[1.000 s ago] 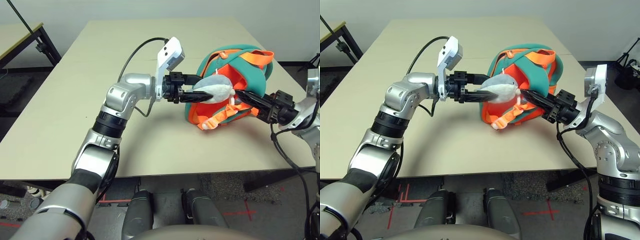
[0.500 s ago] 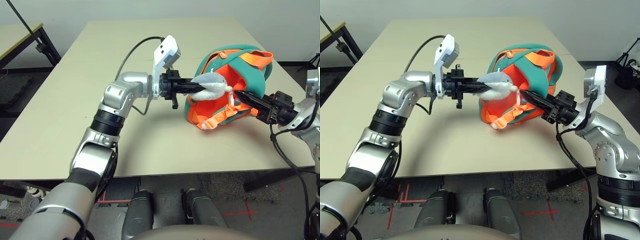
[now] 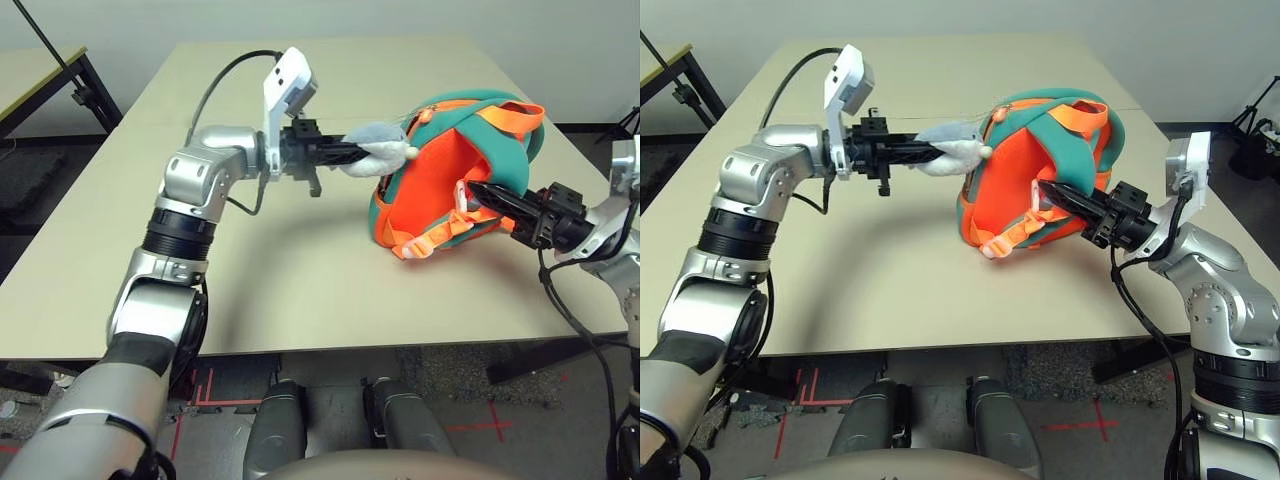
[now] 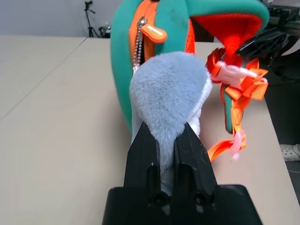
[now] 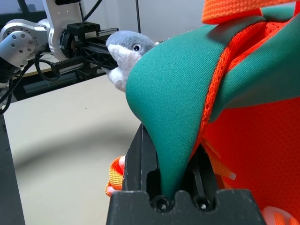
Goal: Put the pencil case into the backpack and zip it.
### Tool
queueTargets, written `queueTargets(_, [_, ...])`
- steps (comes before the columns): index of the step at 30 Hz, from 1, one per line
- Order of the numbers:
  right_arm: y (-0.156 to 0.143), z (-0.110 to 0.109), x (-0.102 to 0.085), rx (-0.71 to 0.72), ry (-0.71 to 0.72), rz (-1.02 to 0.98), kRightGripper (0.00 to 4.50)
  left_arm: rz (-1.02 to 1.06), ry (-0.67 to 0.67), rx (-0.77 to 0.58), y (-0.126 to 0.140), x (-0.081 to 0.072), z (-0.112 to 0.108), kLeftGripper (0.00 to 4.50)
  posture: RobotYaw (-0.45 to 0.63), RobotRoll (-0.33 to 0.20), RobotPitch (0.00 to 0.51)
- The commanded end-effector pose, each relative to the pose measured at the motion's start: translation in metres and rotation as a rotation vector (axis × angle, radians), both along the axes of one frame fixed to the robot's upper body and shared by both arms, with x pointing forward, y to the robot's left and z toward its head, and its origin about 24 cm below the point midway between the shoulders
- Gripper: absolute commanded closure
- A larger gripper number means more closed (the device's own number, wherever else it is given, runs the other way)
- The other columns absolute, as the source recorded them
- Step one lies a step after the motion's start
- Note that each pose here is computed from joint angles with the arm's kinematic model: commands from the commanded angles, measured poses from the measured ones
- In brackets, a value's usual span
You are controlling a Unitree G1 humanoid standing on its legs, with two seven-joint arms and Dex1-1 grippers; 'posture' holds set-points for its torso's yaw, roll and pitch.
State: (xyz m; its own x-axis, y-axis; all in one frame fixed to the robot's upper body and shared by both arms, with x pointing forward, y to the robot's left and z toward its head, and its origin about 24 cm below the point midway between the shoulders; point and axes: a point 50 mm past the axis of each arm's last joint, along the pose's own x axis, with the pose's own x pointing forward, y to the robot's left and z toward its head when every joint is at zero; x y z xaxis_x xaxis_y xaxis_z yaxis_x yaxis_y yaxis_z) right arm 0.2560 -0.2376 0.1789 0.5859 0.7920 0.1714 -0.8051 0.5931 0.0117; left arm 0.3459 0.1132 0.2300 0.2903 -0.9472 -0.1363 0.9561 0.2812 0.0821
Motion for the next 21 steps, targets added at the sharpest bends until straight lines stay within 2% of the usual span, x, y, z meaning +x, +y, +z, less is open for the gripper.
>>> queueTargets(1, [0.003, 0.004, 0.000, -0.008, -0.019, 0.027, 4.44, 0.018, -0.001, 0.002, 0.009, -0.003, 0.003, 4.44, 0.02, 0.000, 0.077])
queueTargets(11, [0.003, 0.005, 0.001, -0.011, -0.019, 0.030, 4.44, 0.055, 0.104, 0.098, 0.025, -0.006, -0.027, 4.44, 0.02, 0.000, 0.075])
queueTargets(21, [0.005, 0.005, 0.003, -0.010, -0.017, 0.037, 4.44, 0.080, 0.237, 0.123, 0.029, -0.008, -0.062, 4.44, 0.03, 0.000, 0.081])
